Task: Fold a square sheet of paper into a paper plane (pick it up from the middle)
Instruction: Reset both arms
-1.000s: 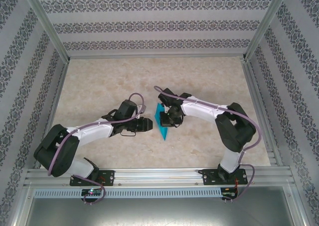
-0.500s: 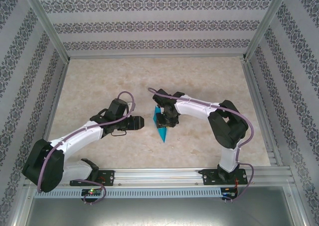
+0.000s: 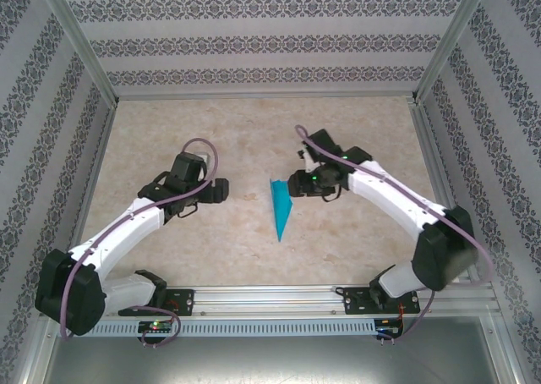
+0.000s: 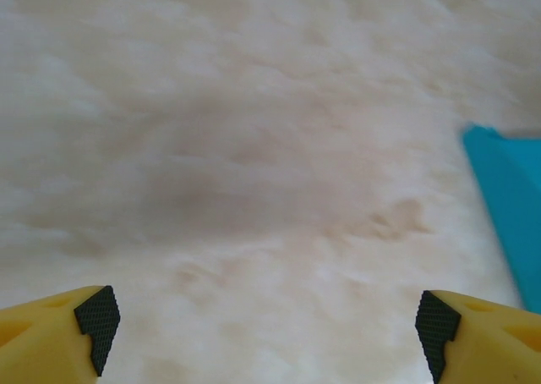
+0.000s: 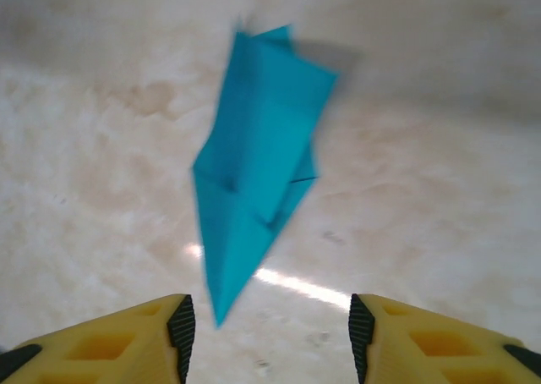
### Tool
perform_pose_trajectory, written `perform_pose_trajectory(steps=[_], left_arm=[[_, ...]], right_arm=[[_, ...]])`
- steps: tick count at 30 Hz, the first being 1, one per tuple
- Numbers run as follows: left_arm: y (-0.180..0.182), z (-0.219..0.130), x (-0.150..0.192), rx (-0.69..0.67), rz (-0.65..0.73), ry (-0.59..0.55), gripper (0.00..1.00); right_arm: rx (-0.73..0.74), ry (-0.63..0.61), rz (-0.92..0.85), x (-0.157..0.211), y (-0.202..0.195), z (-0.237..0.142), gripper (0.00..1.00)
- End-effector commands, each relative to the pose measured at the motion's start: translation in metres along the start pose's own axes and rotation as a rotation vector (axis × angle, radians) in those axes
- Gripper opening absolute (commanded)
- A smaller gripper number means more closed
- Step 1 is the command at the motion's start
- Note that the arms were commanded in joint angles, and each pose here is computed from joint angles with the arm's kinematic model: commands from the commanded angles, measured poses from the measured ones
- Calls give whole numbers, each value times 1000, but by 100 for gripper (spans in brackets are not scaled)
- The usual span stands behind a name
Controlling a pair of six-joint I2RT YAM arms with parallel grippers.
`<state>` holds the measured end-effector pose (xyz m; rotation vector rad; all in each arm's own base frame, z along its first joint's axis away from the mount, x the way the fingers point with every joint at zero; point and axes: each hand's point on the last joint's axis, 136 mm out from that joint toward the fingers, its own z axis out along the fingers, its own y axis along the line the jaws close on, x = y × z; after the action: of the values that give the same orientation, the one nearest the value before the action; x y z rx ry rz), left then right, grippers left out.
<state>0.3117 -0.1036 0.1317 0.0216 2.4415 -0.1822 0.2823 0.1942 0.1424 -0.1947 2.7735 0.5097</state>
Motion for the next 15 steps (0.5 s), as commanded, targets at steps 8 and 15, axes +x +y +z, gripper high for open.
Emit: perform_pose_trajectory(steps=[8, 15], left_arm=[[117, 10, -30, -342, -65, -251, 100], [137, 33, -42, -377, -26, -342, 100]], right_arm=[[244, -508, -49, -54, -120, -38, 85], [337, -638, -16, -64, -176, -23, 91]])
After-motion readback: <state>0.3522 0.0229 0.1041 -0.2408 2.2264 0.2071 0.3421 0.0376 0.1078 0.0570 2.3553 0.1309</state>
